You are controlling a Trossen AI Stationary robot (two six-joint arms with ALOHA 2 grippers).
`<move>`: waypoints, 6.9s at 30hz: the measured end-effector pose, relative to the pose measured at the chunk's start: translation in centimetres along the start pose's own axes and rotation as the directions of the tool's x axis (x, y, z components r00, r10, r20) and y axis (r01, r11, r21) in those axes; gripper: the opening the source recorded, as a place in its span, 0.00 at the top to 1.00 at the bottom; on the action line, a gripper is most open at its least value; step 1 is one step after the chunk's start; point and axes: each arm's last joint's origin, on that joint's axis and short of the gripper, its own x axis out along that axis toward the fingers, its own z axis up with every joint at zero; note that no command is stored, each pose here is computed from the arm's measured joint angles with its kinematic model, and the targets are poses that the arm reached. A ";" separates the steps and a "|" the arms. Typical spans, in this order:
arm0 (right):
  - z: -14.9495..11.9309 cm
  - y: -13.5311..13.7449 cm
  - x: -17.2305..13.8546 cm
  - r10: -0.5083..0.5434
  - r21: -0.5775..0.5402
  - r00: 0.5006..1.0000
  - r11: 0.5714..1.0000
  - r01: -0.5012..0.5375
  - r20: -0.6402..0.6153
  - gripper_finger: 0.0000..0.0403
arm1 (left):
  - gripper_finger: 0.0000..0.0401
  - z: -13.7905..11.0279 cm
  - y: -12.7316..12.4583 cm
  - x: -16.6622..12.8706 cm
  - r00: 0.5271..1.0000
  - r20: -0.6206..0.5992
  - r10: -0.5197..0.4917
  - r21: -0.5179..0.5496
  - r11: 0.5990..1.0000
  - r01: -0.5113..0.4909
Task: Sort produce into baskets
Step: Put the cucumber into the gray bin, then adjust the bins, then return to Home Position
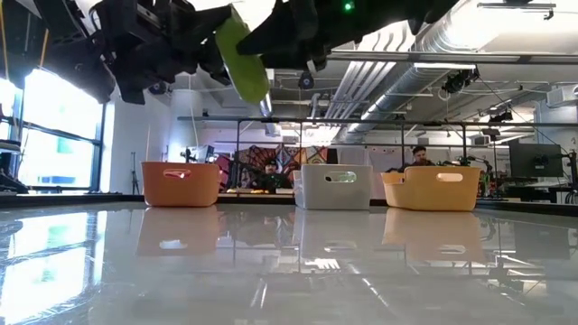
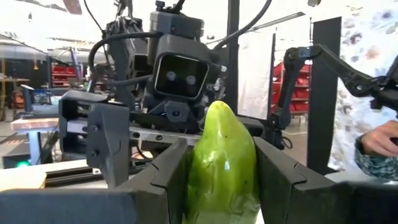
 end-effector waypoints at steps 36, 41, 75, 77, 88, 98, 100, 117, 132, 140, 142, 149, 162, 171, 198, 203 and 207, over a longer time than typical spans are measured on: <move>1.3 -4.1 -2.4 -0.121 0.170 0.987 0.976 0.138 -0.106 0.68 | 0.38 1.5 -0.6 -3.9 0.913 0.127 0.388 0.265 0.873 -0.409; 1.6 -7.9 -1.9 -0.220 0.285 0.960 0.922 0.263 -0.175 0.68 | 0.38 1.8 -1.4 -5.3 0.888 0.157 0.433 0.306 0.833 -0.460; -6.2 -23.6 2.6 -0.138 0.585 0.722 0.492 0.644 -0.678 0.66 | 0.38 1.8 -1.4 -5.8 0.870 0.128 0.477 0.296 0.818 -0.492; -6.5 -23.7 2.7 -0.127 0.576 0.706 0.488 0.656 -0.697 0.63 | 0.38 1.8 -1.4 -5.8 0.870 0.125 0.478 0.295 0.819 -0.492; -6.0 -24.0 2.5 -0.111 0.562 0.702 0.518 0.645 -0.704 0.34 | 0.38 1.7 -1.4 -5.8 0.870 0.113 0.480 0.291 0.821 -0.491; -1.0 -22.1 0.4 -0.168 0.287 0.573 0.732 0.617 -0.802 0.44 | 0.38 1.5 -1.3 -5.8 0.864 0.098 0.493 0.285 0.818 -0.499; -1.2 -21.3 -0.6 -0.208 0.163 0.457 0.745 0.646 -0.865 0.54 | 0.38 1.4 -1.3 -5.8 0.864 0.092 0.495 0.284 0.819 -0.499; -8.5 -18.7 -1.5 -0.240 0.010 0.277 0.739 0.674 -0.930 0.99 | 0.39 0.6 -1.2 -5.8 0.861 0.009 0.508 0.278 0.826 -0.491; -4.1 -18.4 -3.9 -0.431 -0.019 0.409 0.708 0.706 -0.804 1.00 | 0.62 1.0 1.7 -3.7 0.668 -0.379 0.641 0.205 0.762 -0.614; -5.4 -16.3 -6.3 -0.408 0.172 0.746 0.808 0.563 -0.527 1.00 | 0.84 1.2 2.0 -4.8 0.513 -0.408 0.755 0.257 0.634 -0.729; -6.3 -15.7 -6.8 -0.383 0.190 0.807 0.842 0.506 -0.449 1.00 | 0.90 1.4 1.8 -5.0 0.510 -0.418 0.752 0.255 0.636 -0.729; -8.2 -14.0 -8.5 -0.362 0.152 0.890 0.898 0.412 -0.277 1.00 | 0.99 1.7 1.3 -6.6 0.395 -0.484 0.781 0.247 0.555 -0.794; -7.9 -12.8 -8.6 -0.331 0.144 0.912 0.917 0.371 -0.243 1.00 | 1.00 0.7 2.8 -13.6 -0.319 -0.521 0.792 0.402 -0.103 -0.910; -7.8 -12.7 -8.5 -0.333 0.155 0.914 0.915 0.372 -0.231 1.00 | 1.00 -0.1 4.7 -15.7 -0.397 -0.529 0.750 0.393 -0.198 -0.898; -7.5 -11.9 -8.4 -0.317 0.097 0.926 0.935 0.342 -0.206 1.00 | 1.00 0.9 6.3 -15.5 -0.248 -0.451 0.857 0.321 -0.103 -0.942; -7.5 -10.9 -8.5 -0.255 0.053 0.961 0.964 0.262 -0.108 1.00 | 1.00 1.6 5.0 -14.1 0.041 -0.433 0.900 0.267 0.172 -0.948; -8.5 -9.8 -9.0 -0.174 0.038 0.985 0.984 0.174 -0.001 1.00 | 1.00 1.4 3.1 -12.9 0.243 -0.345 0.906 0.214 0.328 -0.920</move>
